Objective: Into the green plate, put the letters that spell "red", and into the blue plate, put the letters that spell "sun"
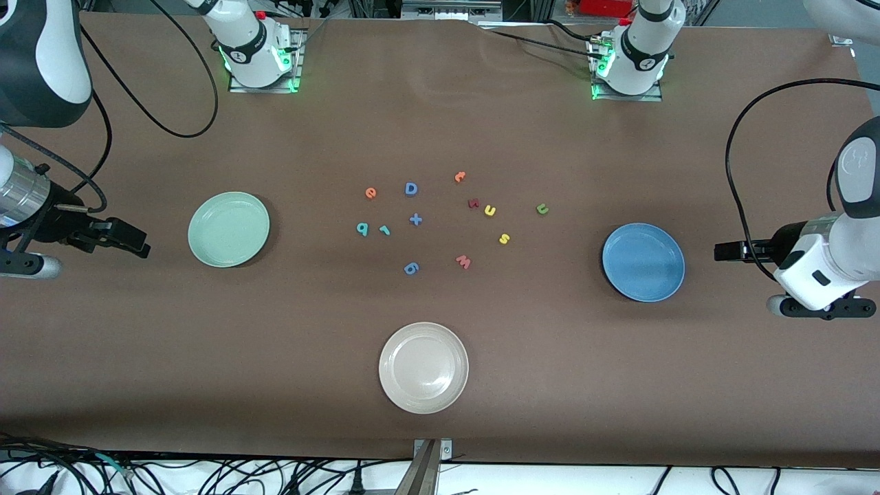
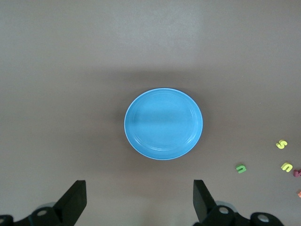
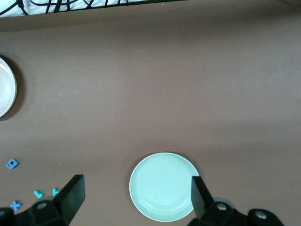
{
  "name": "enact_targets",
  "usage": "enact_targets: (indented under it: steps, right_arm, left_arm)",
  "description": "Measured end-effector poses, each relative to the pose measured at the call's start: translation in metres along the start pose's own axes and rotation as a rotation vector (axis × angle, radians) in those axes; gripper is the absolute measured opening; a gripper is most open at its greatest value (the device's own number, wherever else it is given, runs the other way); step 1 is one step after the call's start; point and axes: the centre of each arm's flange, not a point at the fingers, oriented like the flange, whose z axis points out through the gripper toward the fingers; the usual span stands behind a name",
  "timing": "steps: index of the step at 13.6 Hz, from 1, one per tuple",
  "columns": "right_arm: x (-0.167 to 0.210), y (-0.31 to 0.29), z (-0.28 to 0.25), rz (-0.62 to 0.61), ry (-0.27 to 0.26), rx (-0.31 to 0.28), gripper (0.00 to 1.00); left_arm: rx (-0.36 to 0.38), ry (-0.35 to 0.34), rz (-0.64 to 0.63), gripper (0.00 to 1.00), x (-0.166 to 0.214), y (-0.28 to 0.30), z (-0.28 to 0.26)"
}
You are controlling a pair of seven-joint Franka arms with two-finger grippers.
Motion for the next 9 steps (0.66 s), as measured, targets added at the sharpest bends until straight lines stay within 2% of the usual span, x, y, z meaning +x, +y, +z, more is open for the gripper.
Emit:
enact_targets:
  steps: [4, 7, 9]
  right_arm:
    - [0.0, 0.001, -0.003, 0.002, 0.007, 0.0, 1.0]
    - [0.0, 0.002, -0.007, 0.012, 0.013, 0.019, 1.0]
    - [0.0, 0.004, -0.012, 0.02, 0.02, 0.033, 1.0]
  left_arm:
    - [-0.007, -0.024, -0.031, 1.0, -0.004, -0.021, 0.0]
    - [-0.017, -0.075, -0.052, 1.0, -0.028, -0.037, -0.017]
    - [-0.02, -0.084, -0.056, 1.0, -0.042, -0.039, -0.03]
